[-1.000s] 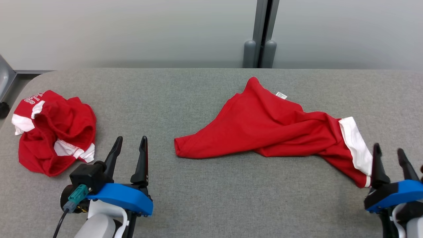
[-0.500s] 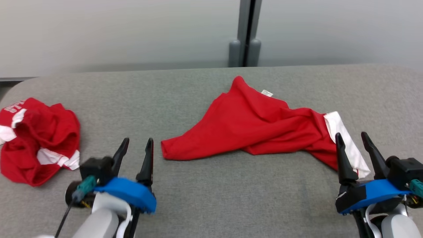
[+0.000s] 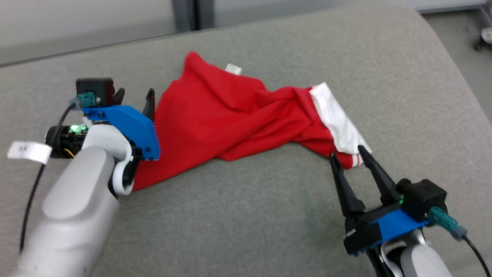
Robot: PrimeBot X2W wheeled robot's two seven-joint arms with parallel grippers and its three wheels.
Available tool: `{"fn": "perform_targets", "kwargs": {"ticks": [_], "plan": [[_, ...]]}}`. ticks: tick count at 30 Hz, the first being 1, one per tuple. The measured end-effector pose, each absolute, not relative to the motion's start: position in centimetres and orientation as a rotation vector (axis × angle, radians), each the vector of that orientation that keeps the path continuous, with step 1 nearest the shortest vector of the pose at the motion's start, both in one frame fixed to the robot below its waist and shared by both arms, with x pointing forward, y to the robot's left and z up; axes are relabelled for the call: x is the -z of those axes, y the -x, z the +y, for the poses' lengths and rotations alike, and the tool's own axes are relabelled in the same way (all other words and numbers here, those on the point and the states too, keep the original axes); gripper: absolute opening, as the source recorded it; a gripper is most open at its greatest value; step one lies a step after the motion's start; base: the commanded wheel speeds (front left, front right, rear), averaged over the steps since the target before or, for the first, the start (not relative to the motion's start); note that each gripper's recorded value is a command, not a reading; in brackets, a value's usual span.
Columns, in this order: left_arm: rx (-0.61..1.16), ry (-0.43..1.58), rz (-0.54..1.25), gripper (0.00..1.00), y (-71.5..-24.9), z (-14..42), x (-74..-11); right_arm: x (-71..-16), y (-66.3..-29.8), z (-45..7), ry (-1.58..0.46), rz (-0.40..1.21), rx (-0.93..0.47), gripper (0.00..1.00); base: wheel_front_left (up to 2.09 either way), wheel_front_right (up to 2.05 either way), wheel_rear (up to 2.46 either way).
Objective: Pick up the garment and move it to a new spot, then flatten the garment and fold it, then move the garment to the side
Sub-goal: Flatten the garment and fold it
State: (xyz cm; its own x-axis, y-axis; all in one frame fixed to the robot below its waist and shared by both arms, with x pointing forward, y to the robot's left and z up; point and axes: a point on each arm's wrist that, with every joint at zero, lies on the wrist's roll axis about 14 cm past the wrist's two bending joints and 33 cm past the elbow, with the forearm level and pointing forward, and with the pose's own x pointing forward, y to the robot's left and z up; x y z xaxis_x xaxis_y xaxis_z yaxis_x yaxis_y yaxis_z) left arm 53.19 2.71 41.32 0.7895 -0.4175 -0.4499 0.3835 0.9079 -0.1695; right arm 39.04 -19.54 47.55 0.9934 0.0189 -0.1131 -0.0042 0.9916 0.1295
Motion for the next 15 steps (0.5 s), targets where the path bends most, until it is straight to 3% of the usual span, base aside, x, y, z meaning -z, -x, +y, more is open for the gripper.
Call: {"fn": "perform_targets", "kwargs": {"ticks": [15], "plan": [[0.569, -0.015, 0.826, 1.00, -57.1, -3.8, -36.7, -45.8, -38.3, -20.2, -0.157, 0.148, 0.026, 1.00, 0.00, 0.00, 0.00]]}}
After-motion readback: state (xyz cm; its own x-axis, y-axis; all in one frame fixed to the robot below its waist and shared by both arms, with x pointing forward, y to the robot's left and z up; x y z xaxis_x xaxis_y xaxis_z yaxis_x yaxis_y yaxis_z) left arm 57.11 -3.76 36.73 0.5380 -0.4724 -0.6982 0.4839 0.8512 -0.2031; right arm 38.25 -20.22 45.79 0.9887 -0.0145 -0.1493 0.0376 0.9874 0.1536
